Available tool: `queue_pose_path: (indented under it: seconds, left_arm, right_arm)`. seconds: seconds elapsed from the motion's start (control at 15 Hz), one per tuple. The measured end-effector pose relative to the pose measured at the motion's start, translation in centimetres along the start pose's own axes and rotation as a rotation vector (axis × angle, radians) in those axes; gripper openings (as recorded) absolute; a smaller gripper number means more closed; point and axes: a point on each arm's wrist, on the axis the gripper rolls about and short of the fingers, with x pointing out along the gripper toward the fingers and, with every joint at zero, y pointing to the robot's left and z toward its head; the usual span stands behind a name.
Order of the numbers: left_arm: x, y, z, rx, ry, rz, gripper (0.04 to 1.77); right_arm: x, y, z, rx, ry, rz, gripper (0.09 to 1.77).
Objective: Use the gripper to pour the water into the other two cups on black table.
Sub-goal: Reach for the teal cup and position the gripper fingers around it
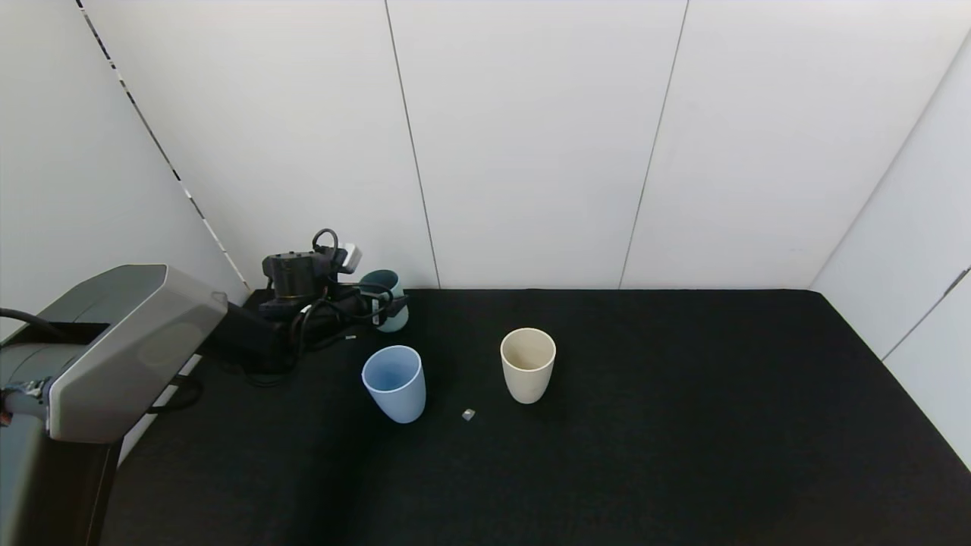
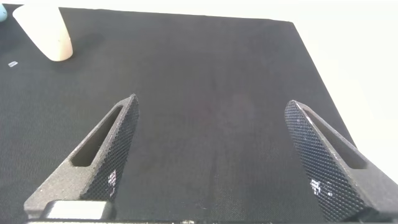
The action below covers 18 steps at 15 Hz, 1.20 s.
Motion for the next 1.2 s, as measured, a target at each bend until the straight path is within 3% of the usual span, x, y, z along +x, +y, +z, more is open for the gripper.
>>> queue_pose_path:
  seconds: [0.73,0.8,0.93,1.2]
  left_arm:
    - [1.3,0.7,-0.4,0.000,-0.017,0.011,1.72]
    - [1.3,0.7,-0.4,0.001,-0.021,0.011,1.62]
    - [1.3,0.7,-0.4,0.000,-0.026,0.014,1.28]
    - [1.3,0.8,-0.4,-0.002,-0.026,0.015,1.18]
  right_arm:
    - [0.0,0.0,0.0,0.000,0.000,0.000,1.71]
    - [0.0,0.0,0.0,0.000,0.000,0.000,1.71]
    - [0.0,0.0,0.0,0.000,0.000,0.000,1.71]
    - [0.0,0.0,0.0,0.000,0.000,0.000,1.71]
